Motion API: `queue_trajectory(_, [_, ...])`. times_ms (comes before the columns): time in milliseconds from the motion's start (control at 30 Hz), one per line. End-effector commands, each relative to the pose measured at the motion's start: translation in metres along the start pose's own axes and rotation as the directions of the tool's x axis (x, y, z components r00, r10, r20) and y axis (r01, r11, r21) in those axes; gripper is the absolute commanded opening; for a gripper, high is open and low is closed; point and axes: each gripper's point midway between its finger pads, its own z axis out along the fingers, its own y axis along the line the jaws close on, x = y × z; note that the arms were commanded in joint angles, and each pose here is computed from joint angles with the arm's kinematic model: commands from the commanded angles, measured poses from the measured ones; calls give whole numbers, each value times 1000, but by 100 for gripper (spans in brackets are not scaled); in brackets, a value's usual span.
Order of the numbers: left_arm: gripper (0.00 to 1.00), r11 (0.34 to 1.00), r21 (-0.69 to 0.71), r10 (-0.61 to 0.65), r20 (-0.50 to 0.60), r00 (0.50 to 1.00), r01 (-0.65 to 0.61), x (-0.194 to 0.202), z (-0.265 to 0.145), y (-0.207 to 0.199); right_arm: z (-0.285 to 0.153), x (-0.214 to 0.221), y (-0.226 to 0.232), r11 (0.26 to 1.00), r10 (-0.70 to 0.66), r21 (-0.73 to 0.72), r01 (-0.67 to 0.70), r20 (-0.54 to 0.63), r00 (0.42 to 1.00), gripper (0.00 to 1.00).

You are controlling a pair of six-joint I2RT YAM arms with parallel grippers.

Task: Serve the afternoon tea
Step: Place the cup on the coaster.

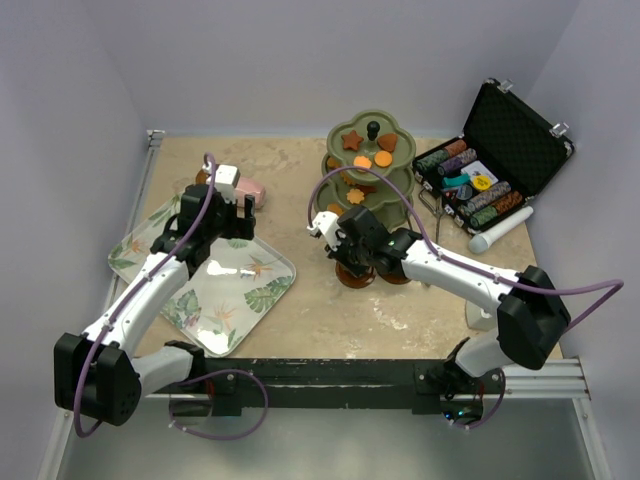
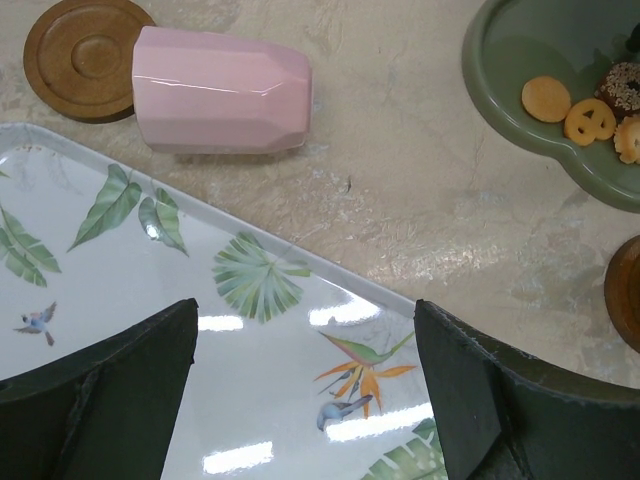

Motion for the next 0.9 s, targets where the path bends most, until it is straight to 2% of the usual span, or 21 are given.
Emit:
queue_trajectory(0, [93,1000,12,1,21,1000,-2,-5,1,-2,-22,-36,-16,998,-10,57,3,115,993,0])
queue_trajectory(367, [93,1000,10,4,21,1000,-4,-5,1,-2,-9,-26,-17,998,-5,56,1,70,998,0])
queue_trajectory(700, [93,1000,11,2,20,1000,-3,-5,1,-2,-13,-28,-24,996,5,93,-13,80,997,0])
queue_trajectory(867, [93,1000,13,2,18,1000,-3,-4,2,-2,-14,-29,-26,994,10,106,-19,84,996,11])
